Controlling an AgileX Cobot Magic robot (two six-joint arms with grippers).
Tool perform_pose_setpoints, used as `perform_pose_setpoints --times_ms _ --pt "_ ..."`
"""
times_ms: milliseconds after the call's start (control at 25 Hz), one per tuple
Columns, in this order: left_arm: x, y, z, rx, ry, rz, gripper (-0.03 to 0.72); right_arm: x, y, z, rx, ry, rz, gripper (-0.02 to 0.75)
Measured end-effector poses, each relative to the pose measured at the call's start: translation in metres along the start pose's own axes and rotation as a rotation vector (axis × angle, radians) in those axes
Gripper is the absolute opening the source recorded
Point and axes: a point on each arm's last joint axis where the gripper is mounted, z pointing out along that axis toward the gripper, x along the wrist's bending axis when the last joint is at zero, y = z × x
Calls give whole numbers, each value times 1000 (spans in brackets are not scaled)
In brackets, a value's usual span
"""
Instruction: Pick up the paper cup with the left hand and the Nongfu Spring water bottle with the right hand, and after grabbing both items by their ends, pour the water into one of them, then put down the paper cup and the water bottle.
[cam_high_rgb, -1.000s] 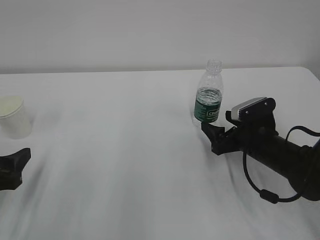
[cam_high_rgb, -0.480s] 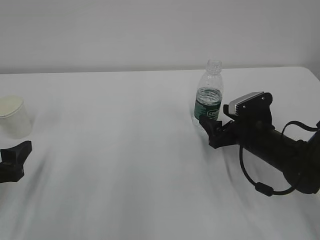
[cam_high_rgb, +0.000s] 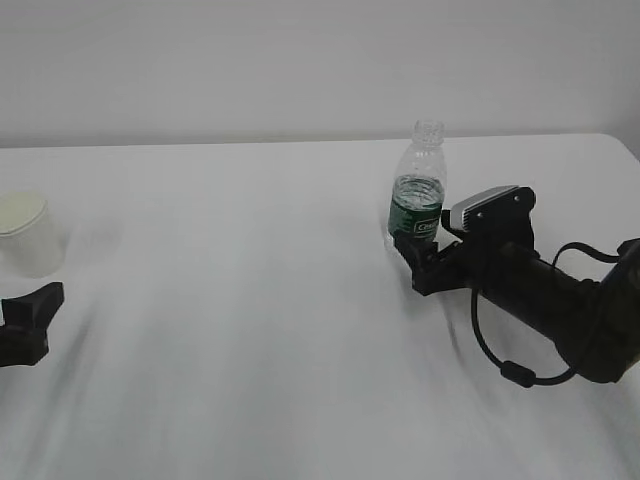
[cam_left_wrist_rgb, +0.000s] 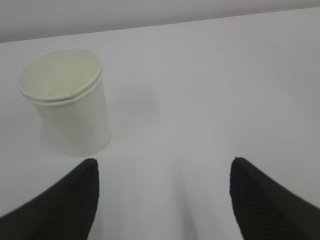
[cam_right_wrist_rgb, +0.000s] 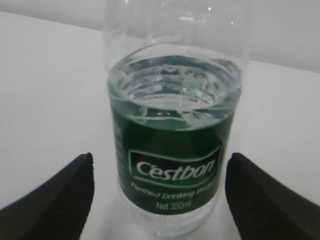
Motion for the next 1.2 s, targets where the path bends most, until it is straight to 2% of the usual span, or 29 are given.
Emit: perform_pose_setpoints --times_ms 1200 --pt "0 0 0 0 0 19 587 -6 5 29 -21 16 3 625"
